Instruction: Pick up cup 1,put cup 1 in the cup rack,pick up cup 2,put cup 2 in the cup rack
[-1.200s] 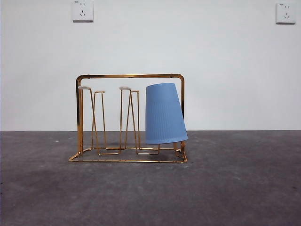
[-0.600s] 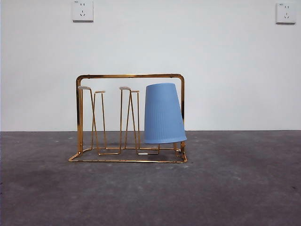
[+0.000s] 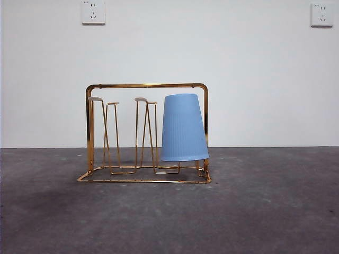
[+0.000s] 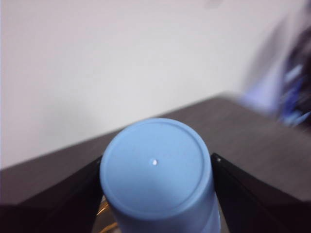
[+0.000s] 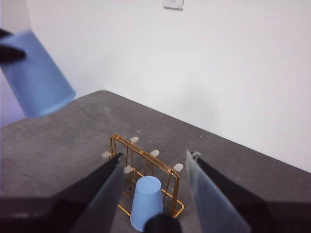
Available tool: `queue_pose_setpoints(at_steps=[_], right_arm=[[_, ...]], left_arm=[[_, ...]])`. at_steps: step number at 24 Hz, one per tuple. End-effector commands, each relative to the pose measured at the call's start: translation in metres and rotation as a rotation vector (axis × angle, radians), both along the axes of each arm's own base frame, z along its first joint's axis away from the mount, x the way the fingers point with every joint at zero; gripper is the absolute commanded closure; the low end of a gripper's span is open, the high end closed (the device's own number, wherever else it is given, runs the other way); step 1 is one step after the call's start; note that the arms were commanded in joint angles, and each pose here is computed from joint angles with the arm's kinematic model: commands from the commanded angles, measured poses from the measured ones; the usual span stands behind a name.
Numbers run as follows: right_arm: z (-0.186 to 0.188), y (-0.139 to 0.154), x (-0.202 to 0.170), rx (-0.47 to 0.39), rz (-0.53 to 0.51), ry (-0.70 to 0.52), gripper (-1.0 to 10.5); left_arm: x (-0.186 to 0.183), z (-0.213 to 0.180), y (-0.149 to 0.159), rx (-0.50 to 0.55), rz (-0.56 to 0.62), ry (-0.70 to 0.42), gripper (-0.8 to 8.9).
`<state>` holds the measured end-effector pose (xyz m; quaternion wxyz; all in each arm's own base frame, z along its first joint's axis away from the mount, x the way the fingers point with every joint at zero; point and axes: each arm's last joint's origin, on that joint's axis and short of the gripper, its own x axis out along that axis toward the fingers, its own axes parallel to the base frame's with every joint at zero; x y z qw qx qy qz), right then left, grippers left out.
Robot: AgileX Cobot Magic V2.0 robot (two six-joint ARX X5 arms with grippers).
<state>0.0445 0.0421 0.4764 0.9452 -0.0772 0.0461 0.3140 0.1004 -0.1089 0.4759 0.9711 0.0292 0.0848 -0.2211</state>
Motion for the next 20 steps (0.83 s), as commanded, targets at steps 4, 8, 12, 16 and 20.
queue_pose_setpoints(at_steps=[4, 8, 12, 16, 20], right_arm=[[-0.003, -0.001, 0.0, -0.012, -0.006, 0.019, 7.2], [-0.005, -0.001, -0.001, -0.011, -0.01, 0.045, 7.2], [-0.008, -0.002, -0.001, -0.036, -0.011, 0.072, 7.2], [-0.011, -0.002, -0.002, -0.05, -0.013, 0.099, 7.2], [-0.014, -0.003, -0.002, -0.061, -0.017, 0.125, 7.2]], left_arm=[[0.014, -0.033, -0.013, 0.014, 0.07, -0.026, 8.21], [0.03, -0.061, -0.014, 0.043, 0.145, -0.009, 8.21], [0.054, -0.087, -0.012, 0.056, 0.159, 0.035, 8.21], [0.074, -0.103, -0.007, 0.029, 0.151, 0.047, 8.21], [0.094, -0.114, -0.007, 0.046, 0.163, 0.086, 8.21]])
